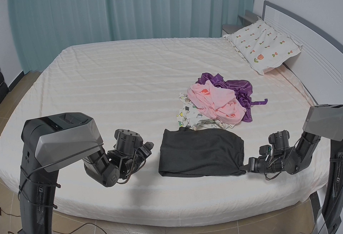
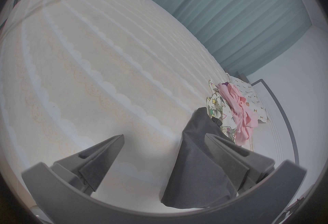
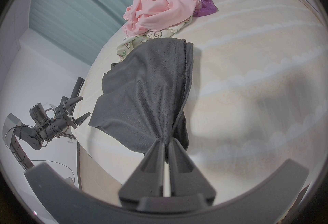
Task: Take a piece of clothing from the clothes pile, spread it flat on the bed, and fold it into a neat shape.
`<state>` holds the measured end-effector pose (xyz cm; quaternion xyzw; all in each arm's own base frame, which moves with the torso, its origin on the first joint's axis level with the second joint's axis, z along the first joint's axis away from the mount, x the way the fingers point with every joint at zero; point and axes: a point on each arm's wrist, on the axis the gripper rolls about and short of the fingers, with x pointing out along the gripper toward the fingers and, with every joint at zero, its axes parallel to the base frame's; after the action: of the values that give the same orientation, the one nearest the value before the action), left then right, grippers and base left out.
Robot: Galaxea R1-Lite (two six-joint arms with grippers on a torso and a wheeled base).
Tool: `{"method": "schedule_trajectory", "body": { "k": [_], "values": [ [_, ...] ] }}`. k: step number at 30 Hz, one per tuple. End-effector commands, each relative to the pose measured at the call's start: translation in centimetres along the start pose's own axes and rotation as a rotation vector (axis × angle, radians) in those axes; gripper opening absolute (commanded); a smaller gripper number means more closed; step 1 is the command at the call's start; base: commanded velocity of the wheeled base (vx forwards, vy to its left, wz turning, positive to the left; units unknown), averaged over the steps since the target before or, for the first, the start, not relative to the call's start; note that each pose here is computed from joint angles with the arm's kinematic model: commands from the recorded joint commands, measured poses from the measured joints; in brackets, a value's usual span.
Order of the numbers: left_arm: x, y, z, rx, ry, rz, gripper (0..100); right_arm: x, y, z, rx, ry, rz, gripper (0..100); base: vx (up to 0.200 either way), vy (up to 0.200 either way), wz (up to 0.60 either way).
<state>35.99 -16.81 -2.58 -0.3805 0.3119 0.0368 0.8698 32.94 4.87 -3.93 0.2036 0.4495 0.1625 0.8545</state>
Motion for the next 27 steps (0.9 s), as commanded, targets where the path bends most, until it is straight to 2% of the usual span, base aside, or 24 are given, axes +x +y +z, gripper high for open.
{"method": "schedule_trajectory", "body": {
  "k": [1, 6, 13, 17, 18, 21, 22, 24, 25, 27],
  "values": [
    [0.0, 0.1, 0.0, -0.001, -0.001, 0.002, 100, -0.4, -0.2, 0.2, 0.006, -0.003, -0.007, 100, 0.000, 0.000, 0.00],
    [0.0, 0.0, 0.0, -0.001, -0.002, 0.001, 100, -0.6, -0.5, 0.2, -0.006, 0.025, -0.022, 100, 0.000, 0.000, 0.00],
    [-0.1, -0.1, 0.1, -0.001, -0.006, -0.003, 100, -1.0, -0.2, 1.6, -0.007, -0.040, -0.006, 100, 0.000, 0.000, 0.00],
    [-1.4, -1.2, 1.2, -0.004, -0.029, -0.038, 100, -3.4, 1.1, 3.6, -0.007, -0.130, 0.019, 100, 0.000, 0.000, 0.00],
    [-2.3, -1.8, 1.6, 0.033, -0.032, -0.050, 100, -4.5, 1.9, 5.1, -0.008, -0.189, 0.037, 100, 0.000, 0.000, 0.00],
    [-4.0, -2.8, 2.4, 0.130, -0.058, -0.077, 100, -6.6, 3.5, 6.3, -0.018, -0.265, 0.046, 100, 0.000, 0.000, 0.00],
    [-4.8, -3.1, 2.9, 0.160, -0.074, -0.085, 100, -7.7, 3.9, 6.2, -0.018, -0.284, 0.038, 100, 0.000, 0.000, 0.00],
    [-4.8, -3.1, 2.9, 0.160, -0.074, -0.085, 100, -7.7, 3.9, 6.2, -0.018, -0.284, 0.038, 100, 0.000, 0.000, 0.00],
    [-7.7, -3.9, 4.5, 0.184, -0.119, -0.115, 100, -10.4, 4.6, 5.5, -0.020, -0.329, 0.030, 100, 0.000, 0.000, 0.00],
    [-10.4, -4.2, 5.7, 0.183, -0.147, -0.136, 100, -13.4, 5.3, 5.0, -0.025, -0.385, 0.034, 100, 0.000, 0.000, 0.00]
  ]
}}
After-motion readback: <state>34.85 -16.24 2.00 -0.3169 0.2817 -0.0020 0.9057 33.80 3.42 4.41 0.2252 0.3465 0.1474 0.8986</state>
